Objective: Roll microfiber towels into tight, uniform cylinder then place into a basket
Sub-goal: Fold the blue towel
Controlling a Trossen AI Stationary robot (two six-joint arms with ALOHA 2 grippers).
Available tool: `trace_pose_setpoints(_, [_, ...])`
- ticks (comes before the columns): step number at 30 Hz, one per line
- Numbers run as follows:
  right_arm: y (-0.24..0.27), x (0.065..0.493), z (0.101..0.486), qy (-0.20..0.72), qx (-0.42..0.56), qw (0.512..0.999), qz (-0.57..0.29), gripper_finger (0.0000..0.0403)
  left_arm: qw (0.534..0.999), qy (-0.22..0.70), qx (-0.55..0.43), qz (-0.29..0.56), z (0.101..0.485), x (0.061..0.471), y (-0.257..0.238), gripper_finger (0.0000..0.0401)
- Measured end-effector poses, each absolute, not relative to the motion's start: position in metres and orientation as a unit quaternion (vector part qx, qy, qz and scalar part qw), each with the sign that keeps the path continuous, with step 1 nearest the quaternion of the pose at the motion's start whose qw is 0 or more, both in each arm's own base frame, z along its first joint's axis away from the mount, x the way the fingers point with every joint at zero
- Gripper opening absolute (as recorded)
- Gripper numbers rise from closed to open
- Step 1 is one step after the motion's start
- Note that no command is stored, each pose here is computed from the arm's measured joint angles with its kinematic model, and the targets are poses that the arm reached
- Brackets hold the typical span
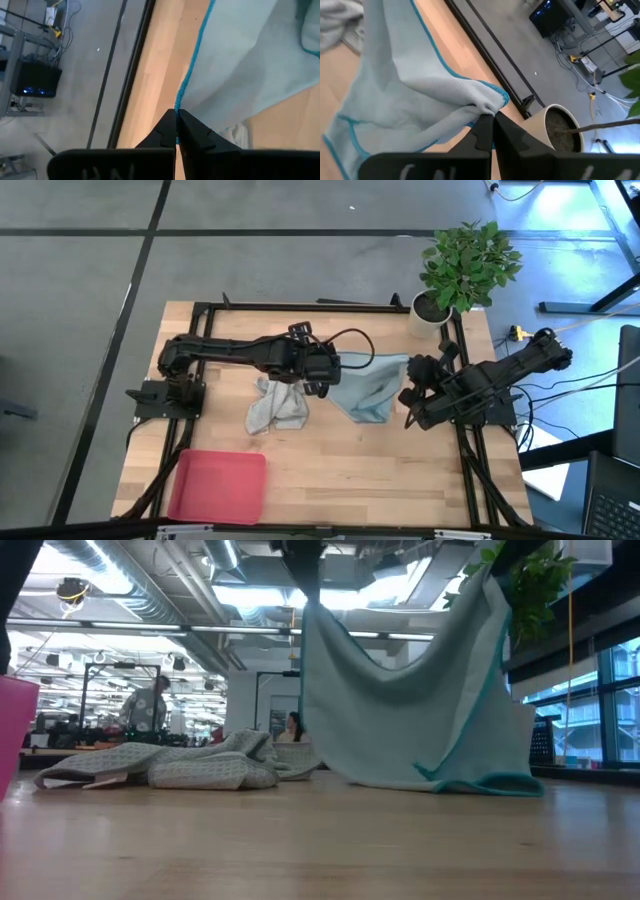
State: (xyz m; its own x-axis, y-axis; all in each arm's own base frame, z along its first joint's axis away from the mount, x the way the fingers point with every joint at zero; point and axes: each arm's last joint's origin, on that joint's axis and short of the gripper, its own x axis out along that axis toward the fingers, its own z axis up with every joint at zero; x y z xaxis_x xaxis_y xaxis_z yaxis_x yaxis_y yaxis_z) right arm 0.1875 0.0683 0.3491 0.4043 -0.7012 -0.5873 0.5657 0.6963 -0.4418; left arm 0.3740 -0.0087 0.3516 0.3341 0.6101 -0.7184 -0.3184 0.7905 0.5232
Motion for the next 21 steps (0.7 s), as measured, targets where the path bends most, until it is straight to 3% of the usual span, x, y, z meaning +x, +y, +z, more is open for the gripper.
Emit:
trace_pose_setpoints(11, [0.067,0.187,0.383,0.371,-0.09,0.854,-0.354,0.001,0.828,0.456,0.132,0.3,0.388,0.346,-0.006,0.0])
trace_pose_setpoints(21, [0.048,0.193,0.384,0.396,-0.121,0.831,-0.372,0.001,0.833,0.406,0.129,0.354,0.418,0.318,0.006,0.0])
